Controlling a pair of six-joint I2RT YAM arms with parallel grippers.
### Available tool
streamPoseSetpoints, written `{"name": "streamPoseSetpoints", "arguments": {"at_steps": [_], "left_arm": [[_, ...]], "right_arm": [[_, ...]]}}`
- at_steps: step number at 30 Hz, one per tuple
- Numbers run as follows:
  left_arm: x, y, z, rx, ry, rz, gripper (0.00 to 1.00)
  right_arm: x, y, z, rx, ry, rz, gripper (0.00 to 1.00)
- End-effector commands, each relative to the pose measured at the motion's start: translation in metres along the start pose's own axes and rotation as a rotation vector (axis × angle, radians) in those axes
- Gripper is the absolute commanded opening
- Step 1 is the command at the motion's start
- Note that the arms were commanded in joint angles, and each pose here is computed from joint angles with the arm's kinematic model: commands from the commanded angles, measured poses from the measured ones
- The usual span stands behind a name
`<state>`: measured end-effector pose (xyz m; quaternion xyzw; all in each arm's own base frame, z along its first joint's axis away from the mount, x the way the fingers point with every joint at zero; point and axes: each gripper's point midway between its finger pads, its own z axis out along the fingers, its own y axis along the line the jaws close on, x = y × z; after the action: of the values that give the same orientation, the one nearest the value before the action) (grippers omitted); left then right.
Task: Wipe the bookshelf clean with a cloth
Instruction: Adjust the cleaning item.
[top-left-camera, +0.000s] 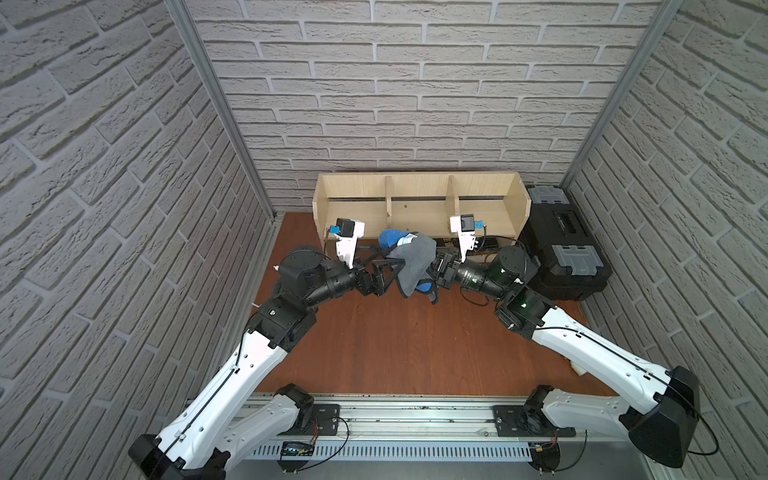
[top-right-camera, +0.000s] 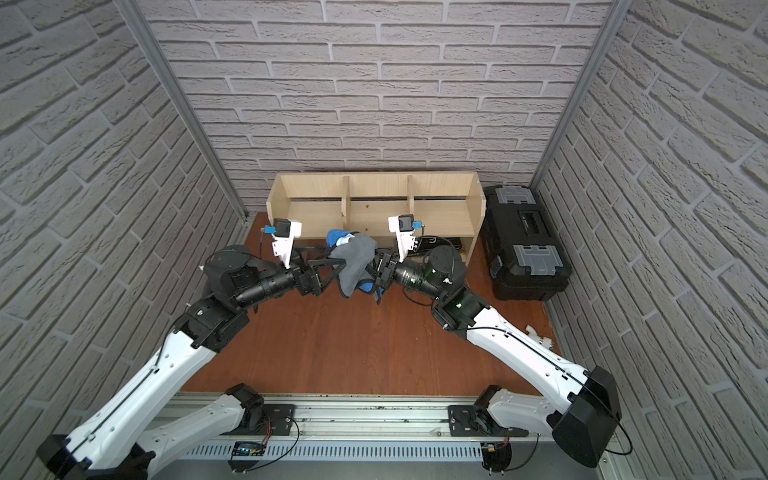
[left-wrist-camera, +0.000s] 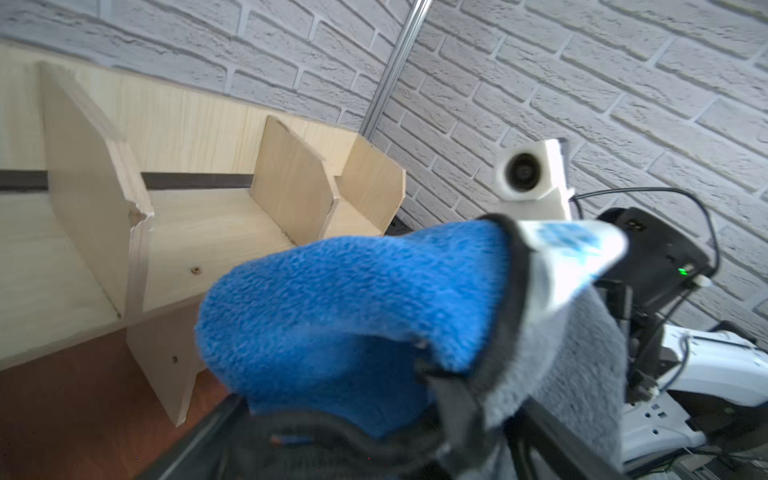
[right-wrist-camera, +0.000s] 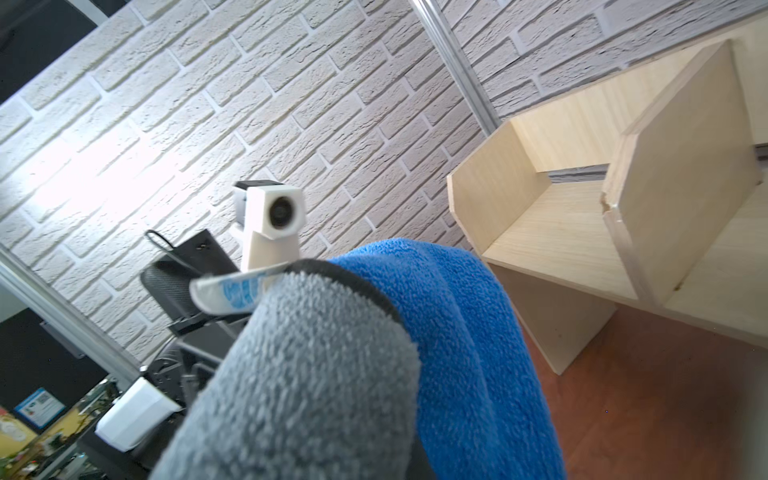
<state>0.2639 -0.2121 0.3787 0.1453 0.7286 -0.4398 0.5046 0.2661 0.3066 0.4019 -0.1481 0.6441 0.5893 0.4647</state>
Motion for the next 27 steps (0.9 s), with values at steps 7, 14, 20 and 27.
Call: {"name": "streamPoseSetpoints", "arguments": {"at_steps": [7, 14, 20, 27], "left_arm": [[-0.027, -0.051, 0.002, 0.286, -0.119, -0.009, 0.98], [-0.018, -0.043, 0.013, 0.302, -0.106, -0.059, 0.79], [-0.022, -0.037, 0.010, 0.265, -0.141, -0.079, 0.46], [-0.028, -0.033, 0.002, 0.221, -0.178, -0.080, 0.38]], "right_arm": [[0.008, 0.026, -0.005, -0.146, -0.010, 0.047, 0.03], [0.019, 0.038, 0.000, -0.216, 0.023, 0.076, 0.05], [0.027, 0.033, 0.000, -0.196, 0.042, 0.082, 0.14], [0.033, 0.023, -0.011, -0.142, 0.021, 0.074, 0.47]]}}
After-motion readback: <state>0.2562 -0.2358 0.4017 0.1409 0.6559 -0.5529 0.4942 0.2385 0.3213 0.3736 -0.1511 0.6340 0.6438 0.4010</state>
